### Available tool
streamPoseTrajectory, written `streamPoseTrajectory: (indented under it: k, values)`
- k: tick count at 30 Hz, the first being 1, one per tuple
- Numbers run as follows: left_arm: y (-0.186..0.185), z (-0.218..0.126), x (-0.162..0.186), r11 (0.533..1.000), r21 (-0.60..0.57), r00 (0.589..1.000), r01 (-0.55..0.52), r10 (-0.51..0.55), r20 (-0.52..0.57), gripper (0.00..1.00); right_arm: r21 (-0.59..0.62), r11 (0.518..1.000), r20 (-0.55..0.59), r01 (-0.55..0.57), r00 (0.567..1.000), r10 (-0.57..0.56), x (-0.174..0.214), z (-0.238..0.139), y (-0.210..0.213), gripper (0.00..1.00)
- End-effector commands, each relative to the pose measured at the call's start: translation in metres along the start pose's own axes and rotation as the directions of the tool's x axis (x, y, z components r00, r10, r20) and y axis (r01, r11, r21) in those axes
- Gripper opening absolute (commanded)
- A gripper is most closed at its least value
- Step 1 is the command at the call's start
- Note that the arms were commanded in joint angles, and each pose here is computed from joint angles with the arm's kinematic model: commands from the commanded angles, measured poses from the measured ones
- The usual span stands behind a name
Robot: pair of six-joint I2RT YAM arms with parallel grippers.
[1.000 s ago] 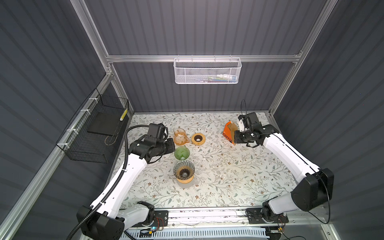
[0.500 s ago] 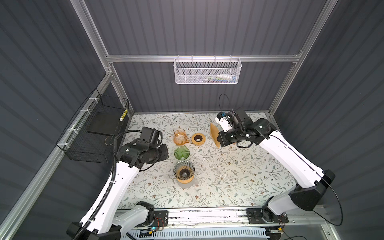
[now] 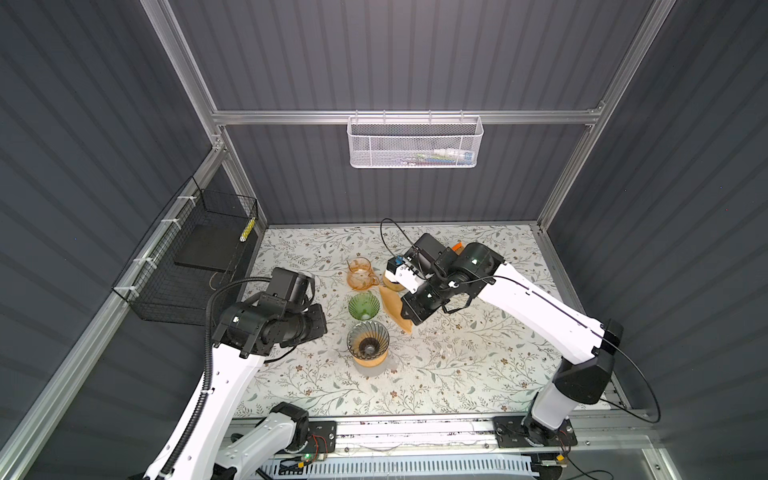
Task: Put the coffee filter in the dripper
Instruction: 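Carry the brown filter with the right gripper toward the clear dripper, then lower the brown filter into the clear dripper while the left gripper approaches its rim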
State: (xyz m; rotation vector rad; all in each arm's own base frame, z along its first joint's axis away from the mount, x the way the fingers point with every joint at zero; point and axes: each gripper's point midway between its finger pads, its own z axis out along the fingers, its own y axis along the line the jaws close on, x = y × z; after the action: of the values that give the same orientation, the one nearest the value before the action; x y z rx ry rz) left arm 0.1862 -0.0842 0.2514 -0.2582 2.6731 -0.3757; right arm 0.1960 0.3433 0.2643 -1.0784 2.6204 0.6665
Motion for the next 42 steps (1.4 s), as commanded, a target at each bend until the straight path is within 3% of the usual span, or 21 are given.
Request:
streamPoseTrajectory:
  k: [1,9,20,37,42]
  values:
    - [0.002,-0.006,0.006,1.000,0.006,1.000,0.006,-0.006,-0.004,0.20,-0.026,0.999,-0.079,0.023,0.997,-0.025,0.012,0.005,0.013,0.00]
    - [-0.002,-0.010,0.003,0.999,0.036,1.000,-0.015,0.014,0.026,0.20,-0.096,0.995,-0.171,0.004,0.985,-0.021,0.021,0.028,0.037,0.00]
    - [-0.015,-0.009,-0.001,0.993,0.110,0.997,-0.053,0.047,0.054,0.20,-0.072,0.997,-0.250,-0.034,0.968,0.015,0.023,0.055,0.036,0.00]
    - [-0.022,-0.006,0.002,0.983,0.161,0.995,-0.085,0.076,0.060,0.21,-0.037,0.996,-0.255,-0.081,0.964,0.069,0.013,0.079,0.030,0.00]
    - [-0.026,-0.007,-0.002,0.980,0.176,0.994,-0.092,0.081,0.070,0.21,-0.036,0.996,-0.254,-0.087,0.964,0.075,0.009,0.080,0.031,0.08]
